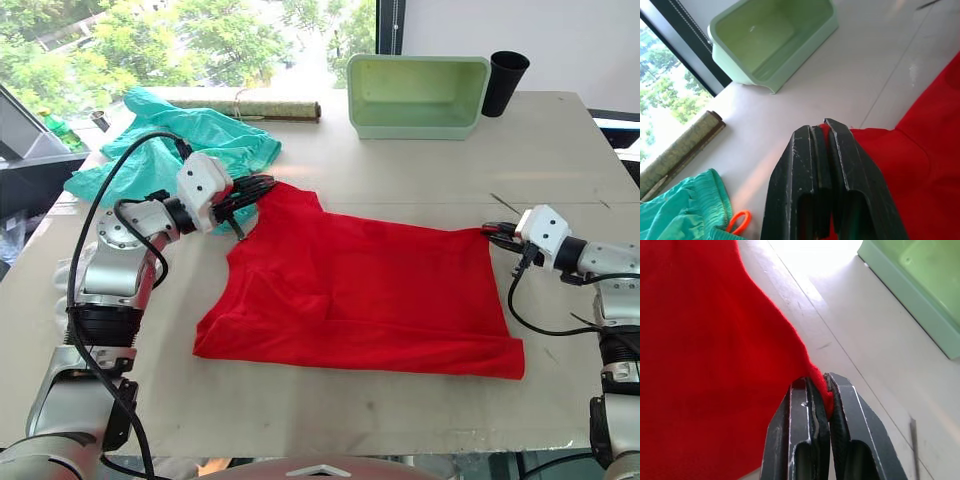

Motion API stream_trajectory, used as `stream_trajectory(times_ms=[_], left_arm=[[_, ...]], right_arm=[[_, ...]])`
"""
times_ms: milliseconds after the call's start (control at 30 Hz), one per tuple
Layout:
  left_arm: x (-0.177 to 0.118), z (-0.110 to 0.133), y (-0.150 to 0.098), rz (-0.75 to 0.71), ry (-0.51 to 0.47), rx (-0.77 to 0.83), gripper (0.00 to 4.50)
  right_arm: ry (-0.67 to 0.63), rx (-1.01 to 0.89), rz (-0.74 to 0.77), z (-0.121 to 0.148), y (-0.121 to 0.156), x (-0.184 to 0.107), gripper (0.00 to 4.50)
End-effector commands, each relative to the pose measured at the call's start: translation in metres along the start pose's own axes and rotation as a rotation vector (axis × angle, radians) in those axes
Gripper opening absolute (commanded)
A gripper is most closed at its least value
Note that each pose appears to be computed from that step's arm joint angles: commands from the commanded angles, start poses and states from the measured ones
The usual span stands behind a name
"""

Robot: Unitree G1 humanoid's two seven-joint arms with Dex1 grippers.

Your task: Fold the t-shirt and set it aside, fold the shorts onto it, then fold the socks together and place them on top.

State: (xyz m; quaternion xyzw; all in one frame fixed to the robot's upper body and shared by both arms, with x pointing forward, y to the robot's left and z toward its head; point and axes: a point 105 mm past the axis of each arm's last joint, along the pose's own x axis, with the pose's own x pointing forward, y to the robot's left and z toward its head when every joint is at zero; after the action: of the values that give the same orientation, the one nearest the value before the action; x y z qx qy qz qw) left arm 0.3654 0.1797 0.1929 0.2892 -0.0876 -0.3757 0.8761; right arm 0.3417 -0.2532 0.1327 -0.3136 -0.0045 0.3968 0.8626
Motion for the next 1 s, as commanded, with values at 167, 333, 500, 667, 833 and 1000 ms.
stream_trajectory(times_ms=[167,333,500,667,833,1000], left_arm=[[-0.018,-0.01,0.025,0.133,0.042,0.023,0.0],[-0.013,-0.005,0.026,0.155,0.017,0.011,0.0],[-0.007,-0.005,0.018,0.138,0.007,0.006,0.0],[-0.005,-0.007,0.015,0.128,0.008,0.009,0.0],[-0.012,-0.006,0.012,0.112,-0.021,-0.016,0.0],[-0.016,-0.011,-0.003,0.054,-0.001,0.015,0.0]], right_arm=[[0.074,0.072,-0.097,-0.008,-0.02,-0.001,0.02],[0.11,0.088,-0.189,-0.011,-0.041,0.003,0.02],[0.122,0.07,-0.218,-0.011,-0.049,0.003,0.02],[0.11,0.047,-0.179,-0.009,-0.042,0.006,0.02],[0.139,0.025,-0.154,-0.016,-0.035,-0.001,0.02],[0.119,0.012,-0.109,-0.015,-0.026,-0.002,0.02]])
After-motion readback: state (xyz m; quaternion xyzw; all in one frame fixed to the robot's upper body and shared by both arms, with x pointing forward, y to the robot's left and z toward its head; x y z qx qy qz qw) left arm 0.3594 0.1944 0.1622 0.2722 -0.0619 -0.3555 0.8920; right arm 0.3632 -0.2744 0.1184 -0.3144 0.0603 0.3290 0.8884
